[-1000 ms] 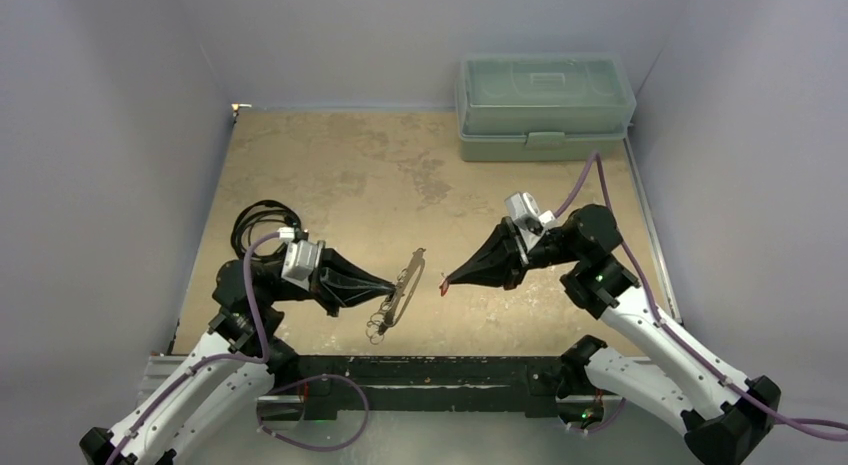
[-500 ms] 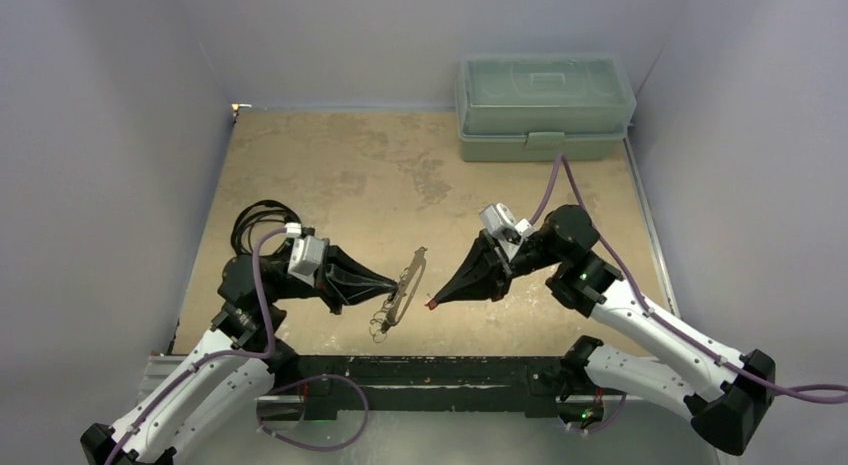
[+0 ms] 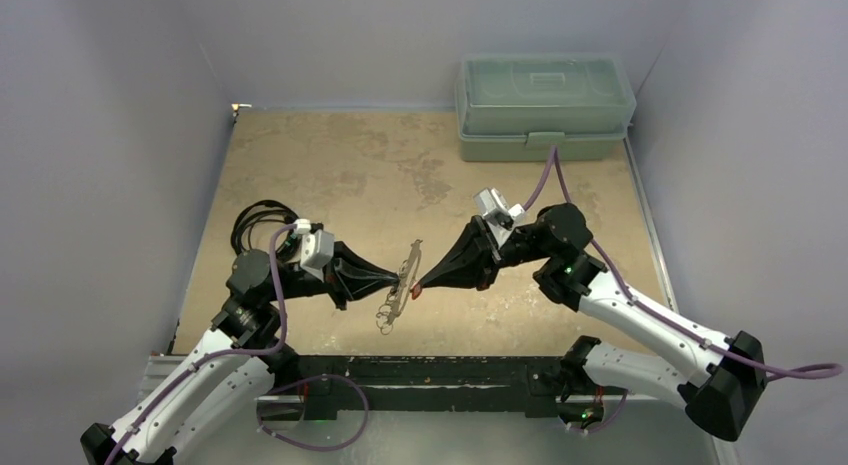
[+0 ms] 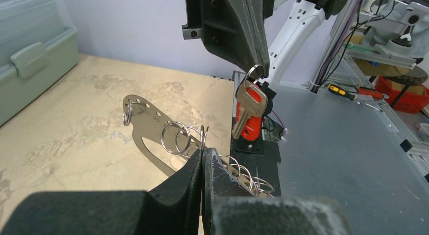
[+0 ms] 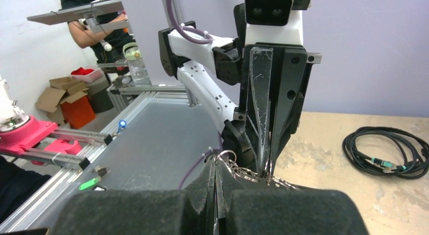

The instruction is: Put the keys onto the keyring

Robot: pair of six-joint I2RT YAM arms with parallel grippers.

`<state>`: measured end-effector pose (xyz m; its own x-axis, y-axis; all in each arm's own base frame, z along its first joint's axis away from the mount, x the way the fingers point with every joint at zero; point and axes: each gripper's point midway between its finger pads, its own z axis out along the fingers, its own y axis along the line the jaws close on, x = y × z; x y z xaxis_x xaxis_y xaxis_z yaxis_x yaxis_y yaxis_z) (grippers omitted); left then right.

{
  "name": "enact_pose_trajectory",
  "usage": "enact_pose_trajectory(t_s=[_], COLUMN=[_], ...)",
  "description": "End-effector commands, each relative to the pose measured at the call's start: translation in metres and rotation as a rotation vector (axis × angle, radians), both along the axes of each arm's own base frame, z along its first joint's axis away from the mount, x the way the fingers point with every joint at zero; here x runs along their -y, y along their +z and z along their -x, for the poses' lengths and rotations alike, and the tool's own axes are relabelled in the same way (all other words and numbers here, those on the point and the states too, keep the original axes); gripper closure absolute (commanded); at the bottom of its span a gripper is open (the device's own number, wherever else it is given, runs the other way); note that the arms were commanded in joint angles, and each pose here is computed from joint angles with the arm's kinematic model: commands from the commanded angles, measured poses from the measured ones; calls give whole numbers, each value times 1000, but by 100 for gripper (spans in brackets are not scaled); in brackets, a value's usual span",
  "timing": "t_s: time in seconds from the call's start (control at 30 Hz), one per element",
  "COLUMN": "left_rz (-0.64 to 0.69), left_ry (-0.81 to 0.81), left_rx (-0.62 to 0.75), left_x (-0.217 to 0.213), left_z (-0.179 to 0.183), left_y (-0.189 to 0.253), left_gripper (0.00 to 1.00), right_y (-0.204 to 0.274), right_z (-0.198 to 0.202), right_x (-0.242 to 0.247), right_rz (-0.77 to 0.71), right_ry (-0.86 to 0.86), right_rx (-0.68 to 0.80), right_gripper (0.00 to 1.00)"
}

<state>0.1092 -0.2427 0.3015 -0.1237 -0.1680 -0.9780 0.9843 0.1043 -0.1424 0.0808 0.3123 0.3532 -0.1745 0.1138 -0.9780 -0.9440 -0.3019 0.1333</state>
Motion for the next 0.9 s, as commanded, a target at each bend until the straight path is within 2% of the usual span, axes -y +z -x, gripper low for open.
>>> enact_pose_trajectory(t_s=[0.0,0.43,0.87], left_rz=[25,21,28], left_ry=[46,85,89], left_rx=[66,81,89], left_x=[-4,-8,-10], left_z=[-5,-7,-6], left_y=[17,18,20], left_gripper=[100,100,100], right_y=[18,1,-15], right_z=[-5,-15,-25], right_x=[-4,-16,-25], right_rz=[-67,-45,-10], right_ry=[-22,-32,-72], right_rx=[-10,-117,-164], right_gripper=[100,100,100])
